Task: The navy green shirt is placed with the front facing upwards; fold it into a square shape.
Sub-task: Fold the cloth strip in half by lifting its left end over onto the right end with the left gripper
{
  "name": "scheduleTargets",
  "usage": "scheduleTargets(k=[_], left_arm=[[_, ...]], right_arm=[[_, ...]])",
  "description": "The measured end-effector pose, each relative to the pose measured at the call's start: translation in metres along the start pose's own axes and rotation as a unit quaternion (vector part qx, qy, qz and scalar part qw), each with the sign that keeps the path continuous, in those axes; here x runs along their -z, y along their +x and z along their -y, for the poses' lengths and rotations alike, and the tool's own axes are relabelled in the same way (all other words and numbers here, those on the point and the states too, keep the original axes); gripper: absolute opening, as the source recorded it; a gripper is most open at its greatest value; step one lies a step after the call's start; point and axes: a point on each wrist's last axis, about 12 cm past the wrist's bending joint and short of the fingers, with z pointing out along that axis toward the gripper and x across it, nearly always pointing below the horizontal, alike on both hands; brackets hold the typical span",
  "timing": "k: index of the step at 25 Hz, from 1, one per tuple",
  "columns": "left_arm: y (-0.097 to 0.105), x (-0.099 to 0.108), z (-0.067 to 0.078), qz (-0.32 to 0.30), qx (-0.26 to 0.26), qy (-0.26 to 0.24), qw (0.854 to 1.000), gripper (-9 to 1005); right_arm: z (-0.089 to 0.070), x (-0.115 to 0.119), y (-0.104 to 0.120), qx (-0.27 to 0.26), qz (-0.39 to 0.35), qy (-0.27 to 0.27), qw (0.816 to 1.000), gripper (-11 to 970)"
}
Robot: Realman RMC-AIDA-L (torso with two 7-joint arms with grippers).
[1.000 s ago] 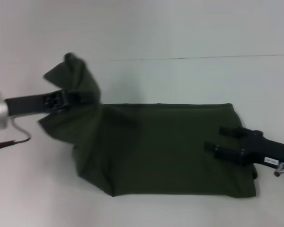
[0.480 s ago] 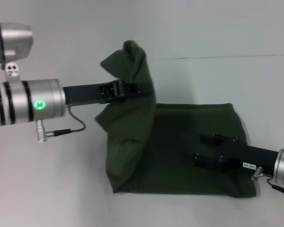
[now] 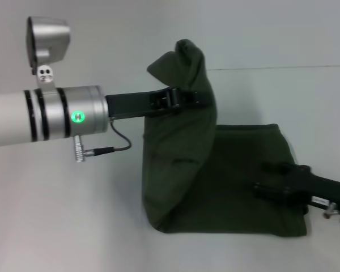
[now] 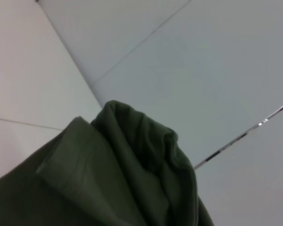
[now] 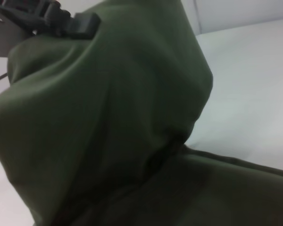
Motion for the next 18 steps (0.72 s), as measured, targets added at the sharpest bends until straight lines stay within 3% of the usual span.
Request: scheduleTargets(k=[12,18], left_arm=[[0.010,-0.046,0.006,-0.026,-0.012,-0.021,0.999,104],[0.025,-0.067,0.003,-0.034,-0.019,-0.032,0.999,104]], right_arm=[[0.006,0.077,0.021,-0.037,0.074,0.069,0.994,857],[0.006,0.091,0.023,-0.043,0.091,0.082,0.992,855]])
